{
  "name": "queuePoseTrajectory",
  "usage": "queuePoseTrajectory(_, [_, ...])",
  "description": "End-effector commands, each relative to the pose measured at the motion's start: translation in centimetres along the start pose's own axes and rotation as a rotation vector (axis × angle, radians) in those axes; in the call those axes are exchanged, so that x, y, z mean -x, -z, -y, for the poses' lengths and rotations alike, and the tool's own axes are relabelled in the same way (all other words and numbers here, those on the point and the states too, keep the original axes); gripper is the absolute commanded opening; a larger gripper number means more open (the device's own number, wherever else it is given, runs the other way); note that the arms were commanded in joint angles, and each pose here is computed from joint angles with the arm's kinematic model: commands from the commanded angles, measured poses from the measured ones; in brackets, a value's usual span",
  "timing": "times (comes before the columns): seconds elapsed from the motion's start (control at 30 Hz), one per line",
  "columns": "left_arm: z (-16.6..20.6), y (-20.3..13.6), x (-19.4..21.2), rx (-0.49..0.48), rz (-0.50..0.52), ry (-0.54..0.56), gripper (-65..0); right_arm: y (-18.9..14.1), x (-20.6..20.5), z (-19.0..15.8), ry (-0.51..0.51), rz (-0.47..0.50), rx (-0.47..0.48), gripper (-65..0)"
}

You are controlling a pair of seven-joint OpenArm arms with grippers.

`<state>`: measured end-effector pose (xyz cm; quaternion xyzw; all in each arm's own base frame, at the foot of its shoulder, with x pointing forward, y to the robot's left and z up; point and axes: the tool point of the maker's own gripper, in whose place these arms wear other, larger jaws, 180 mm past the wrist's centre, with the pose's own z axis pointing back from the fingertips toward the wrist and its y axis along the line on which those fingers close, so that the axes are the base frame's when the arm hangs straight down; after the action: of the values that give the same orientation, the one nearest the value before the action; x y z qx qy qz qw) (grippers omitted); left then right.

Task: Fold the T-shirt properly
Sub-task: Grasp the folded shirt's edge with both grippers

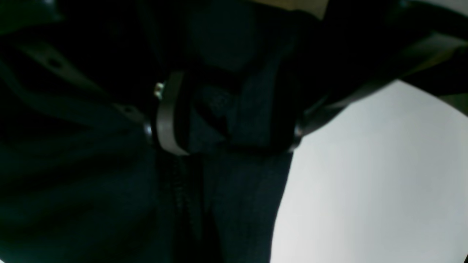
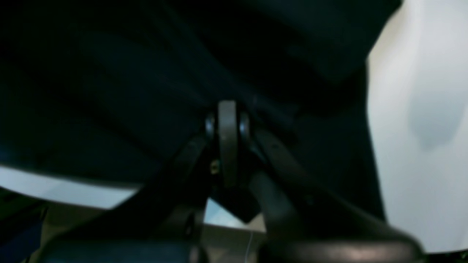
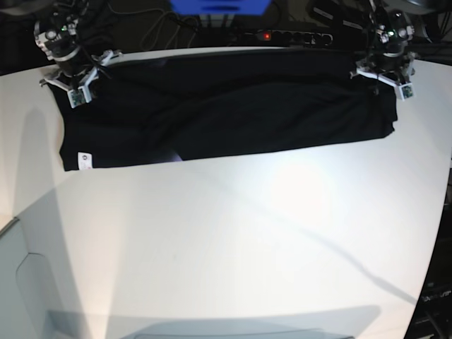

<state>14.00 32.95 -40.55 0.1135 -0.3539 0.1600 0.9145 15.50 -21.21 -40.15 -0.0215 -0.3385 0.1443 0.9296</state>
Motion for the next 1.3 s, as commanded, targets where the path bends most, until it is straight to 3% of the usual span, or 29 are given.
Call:
queuePoseTrajectory(0.0, [-0.5,-0.6,-0.3,-0.010,0.013,0.015,-32.0,-0.2,-1.1,0.4,-0.003,0.042,0.006,-65.0])
queuePoseTrajectory(0.23, [-0.6,-0.9,-0.7,-0.011,0.027,0.023,-32.0,0.8,-0.4,0.3,0.021,0.026,-0.007,-65.0])
queuePoseTrajectory(0.4, [-0.9,-0.6,0.2,-0.016,0.002,0.016,-31.9,2.3,1.2,0.5,0.015,-0.039,0.000,-65.0])
queuePoseTrajectory(0.77, [-3.5,-0.2,-0.4,-0.086,0.014,-0.036,-31.7,3.3,0.9,0.2,0.020,-0.037,-0.014,-65.0])
queuePoseTrajectory(1.03, [-2.5,1.6,2.6,-0.018,-0.057,-0.195,-32.2,3.5,0.8,-0.9,0.010,-0.036,-0.042,-65.0])
queuePoseTrajectory(1.13, [-1.5,1.9,3.0,0.013,-0.071,-0.184,-37.5,3.5,0.8,-0.9,0.010,-0.036,-0.042,-65.0])
queuePoseTrajectory(1.27, [-0.8,2.1,3.0,0.028,-0.074,-0.179,-56.8,3.6,0.6,-0.7,0.006,-0.031,-0.038,-65.0])
